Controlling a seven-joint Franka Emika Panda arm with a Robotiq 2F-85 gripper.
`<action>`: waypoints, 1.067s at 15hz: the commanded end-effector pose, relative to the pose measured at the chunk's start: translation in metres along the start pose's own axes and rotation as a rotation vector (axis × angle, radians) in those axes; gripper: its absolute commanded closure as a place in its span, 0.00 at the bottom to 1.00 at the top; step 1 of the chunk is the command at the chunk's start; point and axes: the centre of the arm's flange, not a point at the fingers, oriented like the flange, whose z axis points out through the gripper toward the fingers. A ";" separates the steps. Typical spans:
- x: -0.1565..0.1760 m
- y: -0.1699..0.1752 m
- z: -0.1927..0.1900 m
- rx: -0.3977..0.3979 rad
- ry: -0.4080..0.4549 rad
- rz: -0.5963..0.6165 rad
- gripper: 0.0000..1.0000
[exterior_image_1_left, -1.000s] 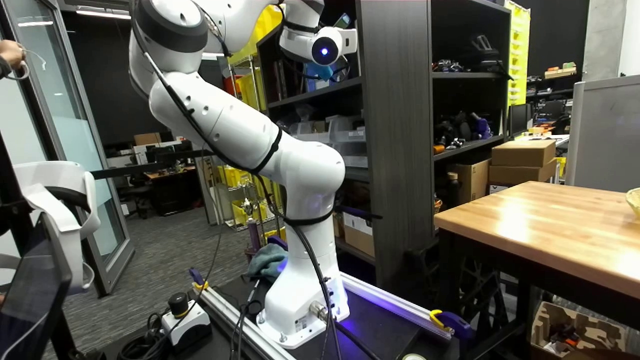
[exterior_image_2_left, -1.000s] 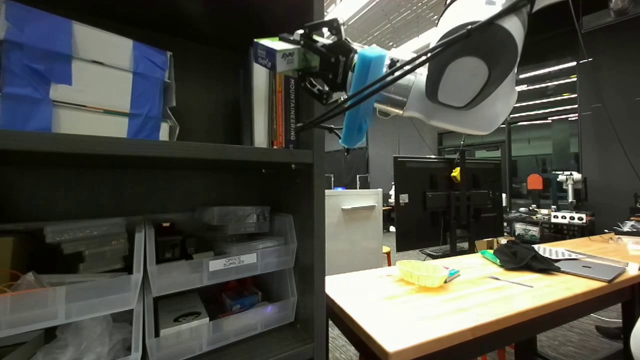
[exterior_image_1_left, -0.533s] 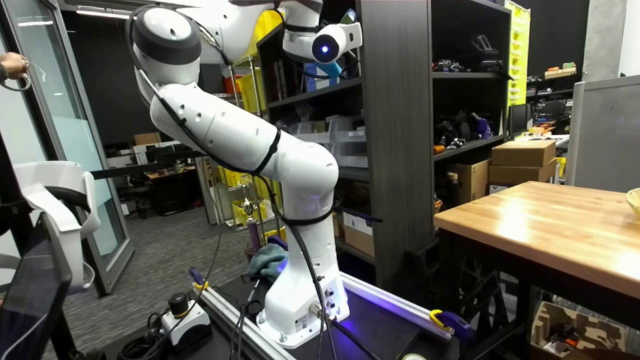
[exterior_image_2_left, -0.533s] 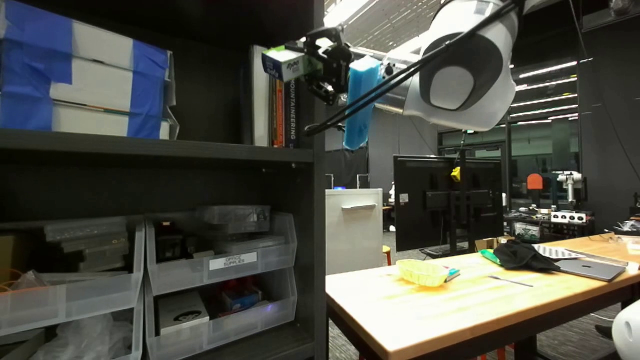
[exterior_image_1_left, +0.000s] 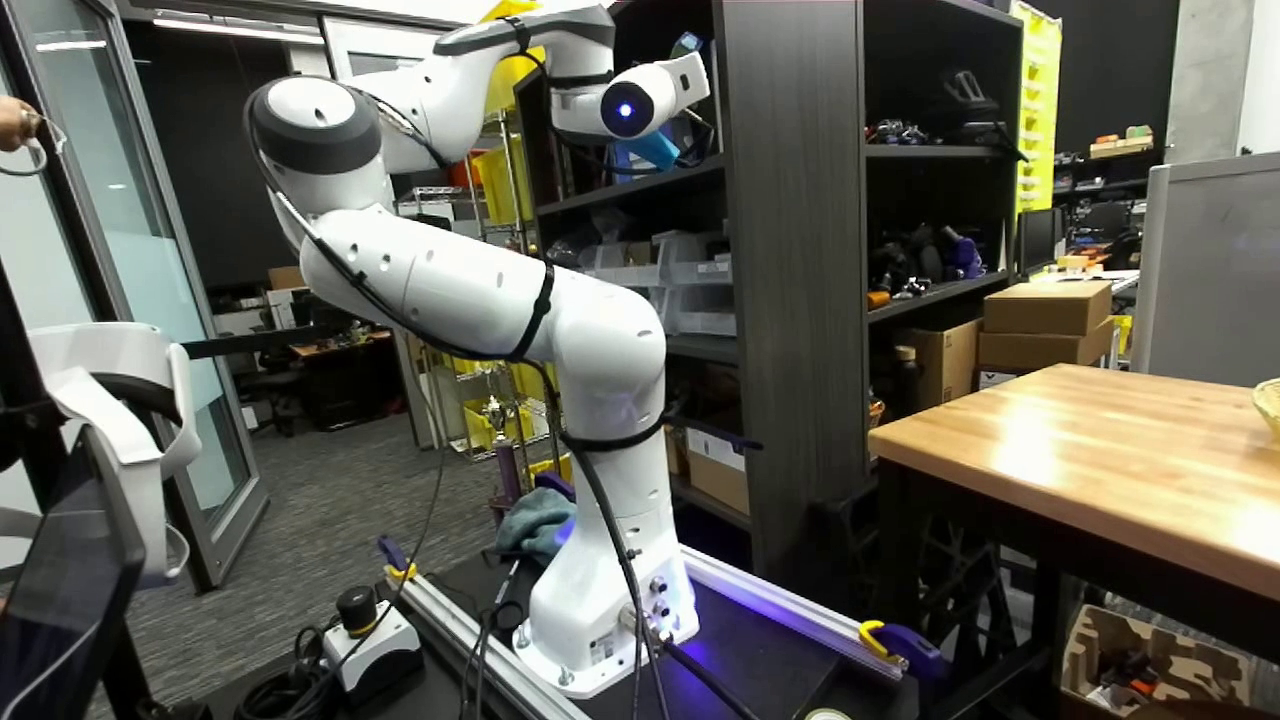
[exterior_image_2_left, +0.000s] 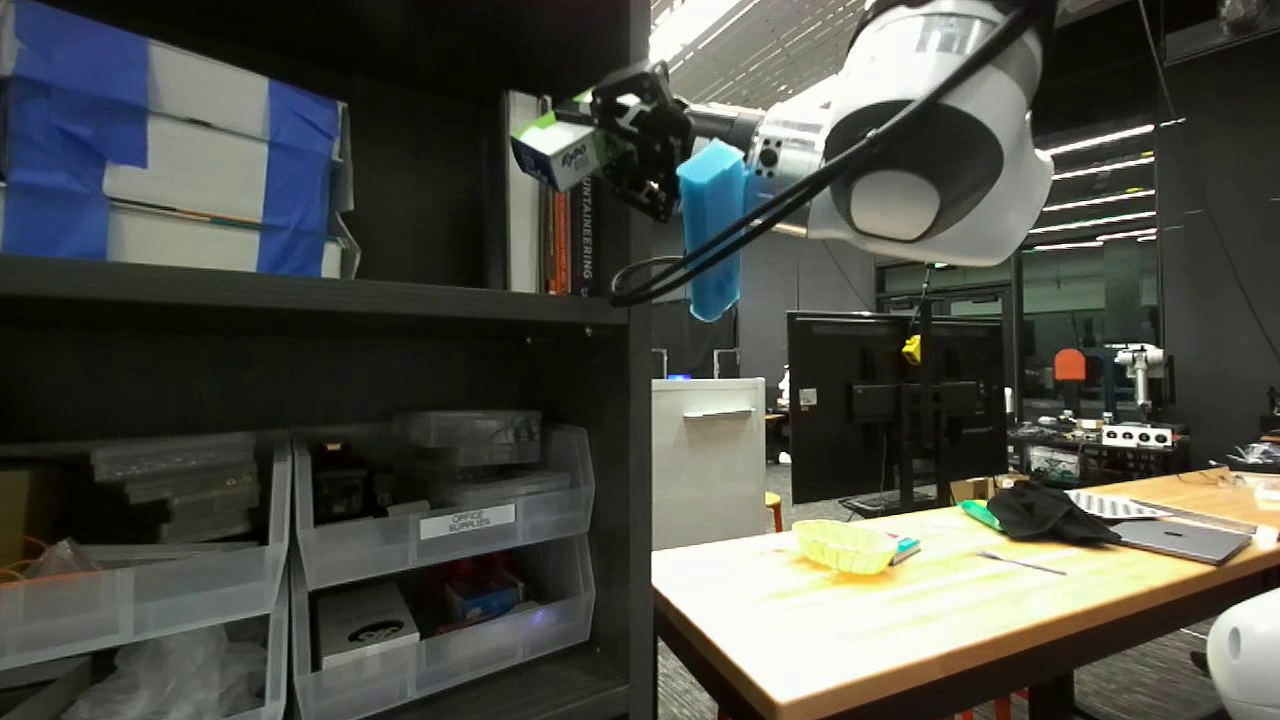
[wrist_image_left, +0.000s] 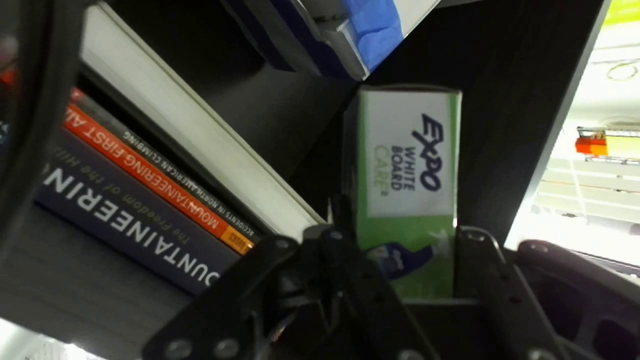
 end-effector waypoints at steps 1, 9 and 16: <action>-0.020 0.003 -0.001 -0.031 0.055 -0.044 0.87; -0.033 -0.012 -0.012 -0.048 0.111 -0.139 0.87; -0.078 -0.029 -0.009 -0.100 0.082 -0.246 0.87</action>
